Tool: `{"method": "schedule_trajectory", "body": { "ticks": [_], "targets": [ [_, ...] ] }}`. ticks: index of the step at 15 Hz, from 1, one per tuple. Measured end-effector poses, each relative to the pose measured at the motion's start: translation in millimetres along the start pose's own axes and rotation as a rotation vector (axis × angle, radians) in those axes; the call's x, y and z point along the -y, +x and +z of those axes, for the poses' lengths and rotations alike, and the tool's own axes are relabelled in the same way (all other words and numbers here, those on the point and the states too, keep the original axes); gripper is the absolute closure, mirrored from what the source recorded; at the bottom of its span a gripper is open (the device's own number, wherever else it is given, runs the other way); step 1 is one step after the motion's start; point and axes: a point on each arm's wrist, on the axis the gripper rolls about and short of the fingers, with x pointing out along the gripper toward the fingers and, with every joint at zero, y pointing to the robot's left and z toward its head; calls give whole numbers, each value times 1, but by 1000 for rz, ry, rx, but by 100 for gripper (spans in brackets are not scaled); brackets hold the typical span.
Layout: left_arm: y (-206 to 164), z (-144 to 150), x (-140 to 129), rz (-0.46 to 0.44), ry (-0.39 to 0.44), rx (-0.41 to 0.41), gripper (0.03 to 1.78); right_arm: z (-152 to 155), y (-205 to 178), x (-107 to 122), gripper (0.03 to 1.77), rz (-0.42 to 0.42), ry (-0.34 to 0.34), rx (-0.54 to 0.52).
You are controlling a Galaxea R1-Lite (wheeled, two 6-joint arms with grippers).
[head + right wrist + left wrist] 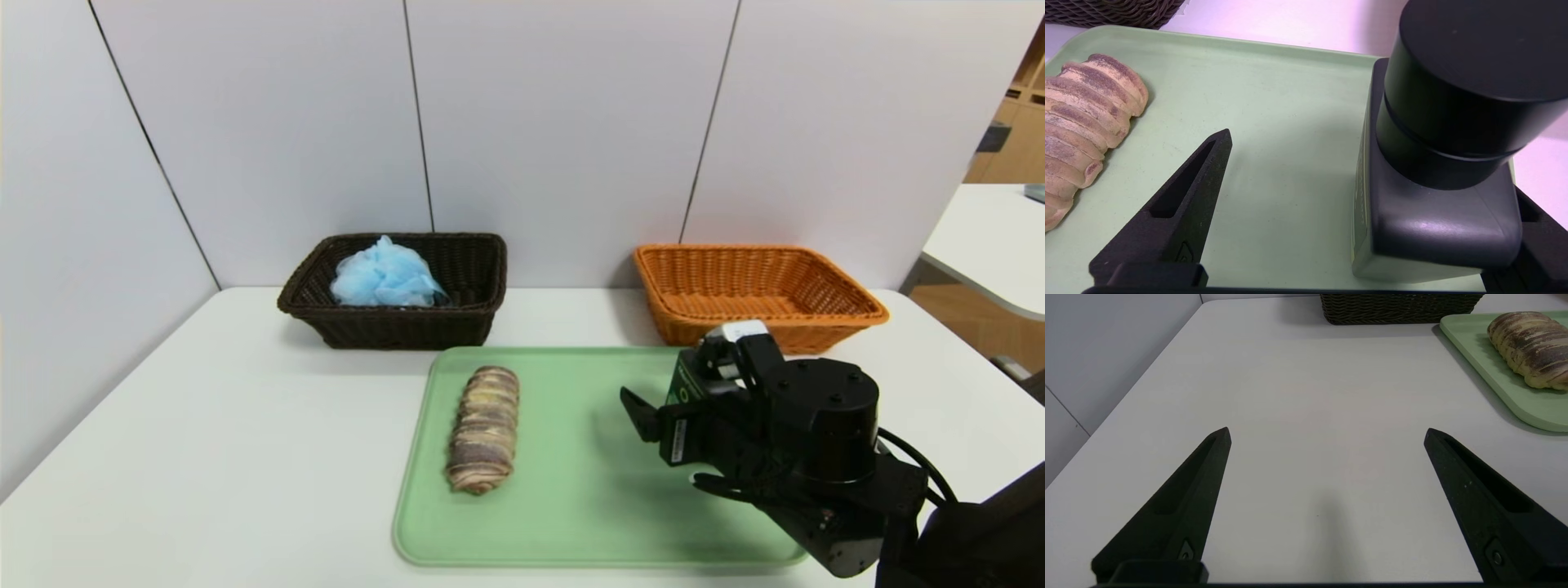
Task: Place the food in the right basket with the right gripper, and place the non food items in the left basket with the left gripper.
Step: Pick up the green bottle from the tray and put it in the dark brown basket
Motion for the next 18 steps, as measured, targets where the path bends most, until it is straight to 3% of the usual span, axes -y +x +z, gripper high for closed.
{"method": "schedule_trajectory", "body": {
  "ticks": [1, 4, 9, 14, 18],
  "targets": [
    [0, 0, 0, 0, 0, 0, 12, 0, 0, 0, 10, 0, 0, -1],
    [0, 0, 0, 0, 0, 0, 12, 0, 1, 1, 63, -3, 1, 0],
    [0, 0, 0, 0, 0, 0, 12, 2, 0, 1, 117, -3, 1, 9],
    [0, 0, 0, 0, 0, 0, 12, 10, -4, 1, 117, 4, 10, 34],
    [0, 0, 0, 0, 0, 0, 12, 33, -5, -6, 117, 30, 20, 112]
  ]
}}
